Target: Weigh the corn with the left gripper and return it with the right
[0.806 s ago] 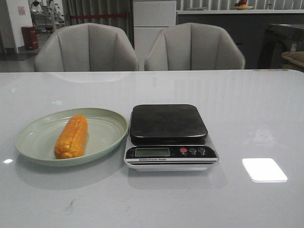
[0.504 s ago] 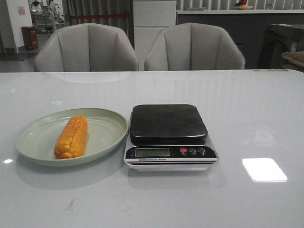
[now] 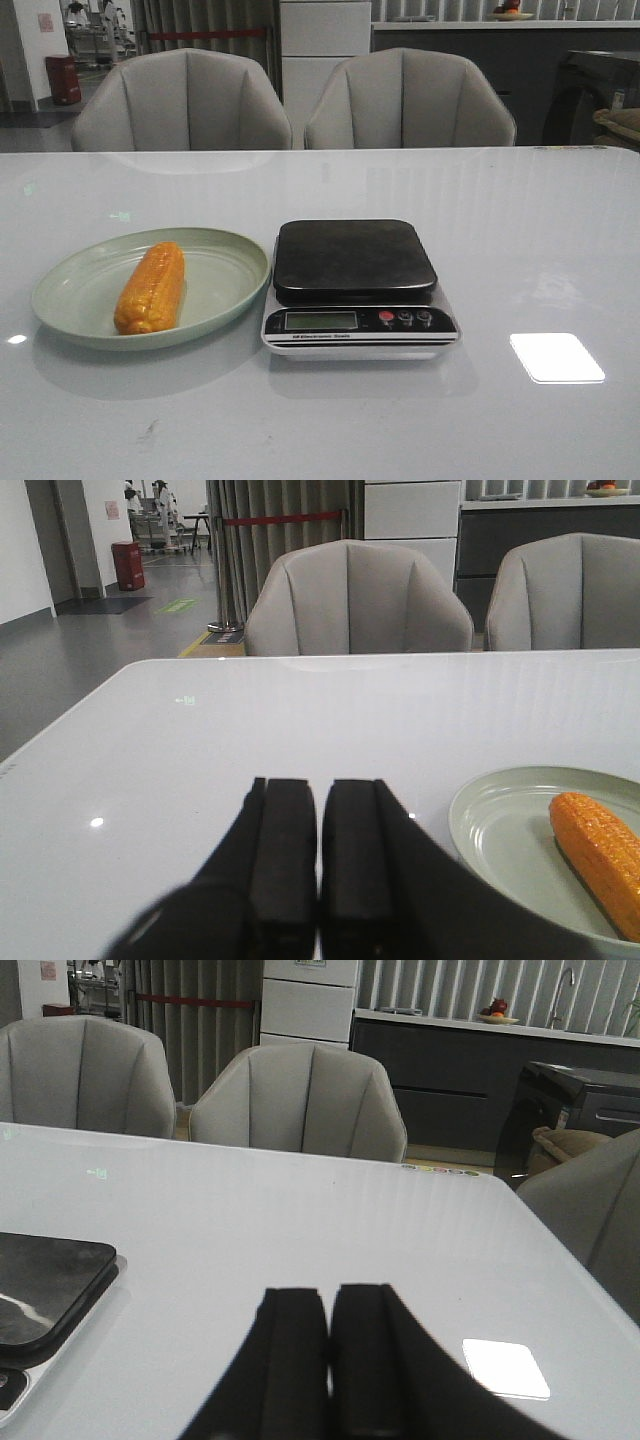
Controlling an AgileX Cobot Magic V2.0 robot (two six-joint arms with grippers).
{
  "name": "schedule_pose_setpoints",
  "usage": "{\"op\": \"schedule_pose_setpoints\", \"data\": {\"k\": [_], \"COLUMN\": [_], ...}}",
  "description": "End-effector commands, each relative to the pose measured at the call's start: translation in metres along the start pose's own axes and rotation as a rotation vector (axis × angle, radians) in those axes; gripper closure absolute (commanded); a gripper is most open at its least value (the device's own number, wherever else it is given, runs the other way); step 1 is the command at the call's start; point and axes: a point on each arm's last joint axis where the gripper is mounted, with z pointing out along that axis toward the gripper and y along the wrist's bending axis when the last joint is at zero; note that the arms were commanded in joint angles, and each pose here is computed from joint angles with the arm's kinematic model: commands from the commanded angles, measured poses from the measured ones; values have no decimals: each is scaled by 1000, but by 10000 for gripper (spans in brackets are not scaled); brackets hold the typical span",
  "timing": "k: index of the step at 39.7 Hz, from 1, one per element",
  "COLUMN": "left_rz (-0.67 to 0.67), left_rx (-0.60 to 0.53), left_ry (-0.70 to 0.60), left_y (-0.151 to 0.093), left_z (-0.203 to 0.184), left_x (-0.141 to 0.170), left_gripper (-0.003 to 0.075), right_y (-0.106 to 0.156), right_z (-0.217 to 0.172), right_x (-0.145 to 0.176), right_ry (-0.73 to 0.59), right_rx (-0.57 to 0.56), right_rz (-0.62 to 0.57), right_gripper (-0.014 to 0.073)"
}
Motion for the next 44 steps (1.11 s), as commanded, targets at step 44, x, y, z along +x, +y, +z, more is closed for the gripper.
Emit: {"op": "schedule_pose_setpoints", "data": {"k": [44], "left_rz": [-95], "left_rx": [135], "left_ry": [140], "left_y": [-10], "left_z": [17], "left_x": [-92], "left_gripper": [598], "right_y": [0], "right_z": [-2], "right_x": [-4], "right_ry": [-85], "right_rx": [6], "right_rz": [-15], "right_gripper": [428]}}
